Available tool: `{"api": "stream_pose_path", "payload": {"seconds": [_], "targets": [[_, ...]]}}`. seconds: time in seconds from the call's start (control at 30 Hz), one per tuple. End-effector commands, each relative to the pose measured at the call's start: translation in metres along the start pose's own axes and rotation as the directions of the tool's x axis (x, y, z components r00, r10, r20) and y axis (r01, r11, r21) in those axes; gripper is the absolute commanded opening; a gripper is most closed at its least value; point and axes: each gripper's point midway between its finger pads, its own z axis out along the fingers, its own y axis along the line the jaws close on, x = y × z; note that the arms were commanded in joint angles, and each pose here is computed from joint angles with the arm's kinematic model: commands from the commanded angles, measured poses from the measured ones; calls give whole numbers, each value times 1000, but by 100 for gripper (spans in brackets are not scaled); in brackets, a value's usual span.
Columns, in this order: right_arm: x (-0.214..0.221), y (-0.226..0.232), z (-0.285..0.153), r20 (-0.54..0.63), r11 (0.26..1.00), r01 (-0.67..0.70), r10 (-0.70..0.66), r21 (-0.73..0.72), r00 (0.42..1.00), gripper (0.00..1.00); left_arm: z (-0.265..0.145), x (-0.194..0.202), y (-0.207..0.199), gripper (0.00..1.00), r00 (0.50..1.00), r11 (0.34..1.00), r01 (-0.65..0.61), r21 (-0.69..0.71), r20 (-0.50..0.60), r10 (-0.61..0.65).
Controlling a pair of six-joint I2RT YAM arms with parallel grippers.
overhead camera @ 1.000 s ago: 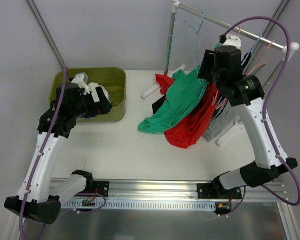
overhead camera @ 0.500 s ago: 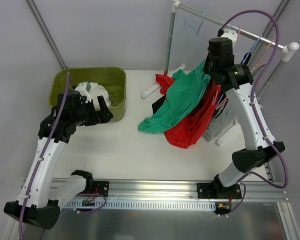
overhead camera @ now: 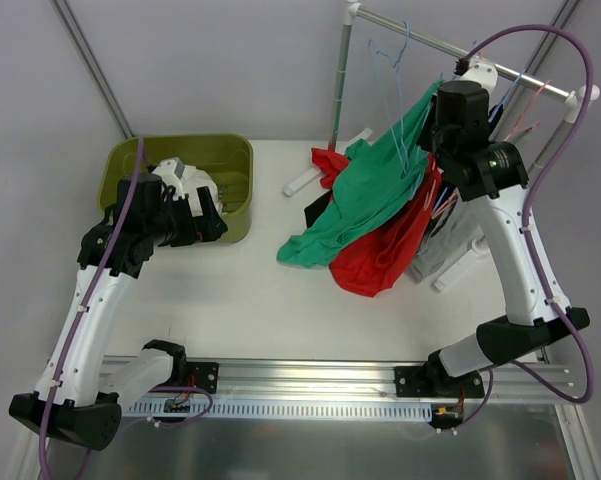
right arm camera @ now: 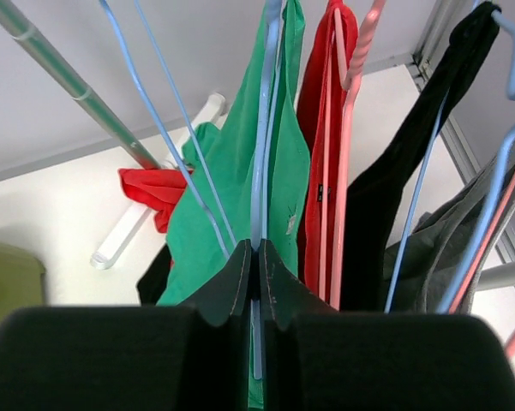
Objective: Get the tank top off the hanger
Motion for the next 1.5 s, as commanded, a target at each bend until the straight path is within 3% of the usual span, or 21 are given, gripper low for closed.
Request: {"api": "stream_pose_path", "payload": {"seconds": [0.0,0.13,0.37,0.57,0.63,0.77,0.93,1.0,1.03,1.13,1.23,1.3,1.4,1.47], "targets": [[-51,0,-40,151,989,-108,122,-100,981,0,-5,-9,-7,99,999,999,-27,26,19,26],[-59,2,-61,166,977,-116,146,-180,975,0,-6,-10,-8,99,999,999,-29,30,23,28],[-32,6,-111,104,920,-122,172,-373,980,0,-26,-29,-31,99,994,988,-89,128,80,79],[-9,-8,-174,135,844,-38,129,-535,982,0,-72,-59,-92,99,965,892,-243,380,186,183],[3,-19,-184,137,848,-14,102,-529,985,0,-78,-67,-109,99,964,857,-256,447,189,189],[19,-36,-217,149,821,12,89,-571,985,0,-74,-86,-131,99,957,825,-275,494,221,187],[41,-34,-271,210,672,132,36,-729,977,0,-81,-99,-189,99,927,723,-369,584,289,239],[51,-33,-282,202,629,143,23,-764,979,0,-69,-103,-210,99,913,713,-403,574,306,269],[56,-31,-296,205,578,158,17,-800,979,0,-85,-101,-236,99,887,650,-459,606,354,296],[63,-26,-323,183,474,165,-9,-865,983,0,-93,-104,-283,99,836,576,-546,609,440,327],[62,-22,-343,168,398,163,-22,-903,986,0,-90,-109,-313,99,783,546,-616,568,518,344],[56,-24,-352,171,391,160,-7,-907,985,0,-83,-109,-324,98,768,531,-635,561,534,354],[50,-19,-358,158,363,148,-3,-920,987,0,-74,-102,-334,92,775,518,-629,580,521,359],[45,-17,-363,158,345,148,1,-927,987,0,-68,-100,-336,79,776,519,-628,580,516,363]]}}
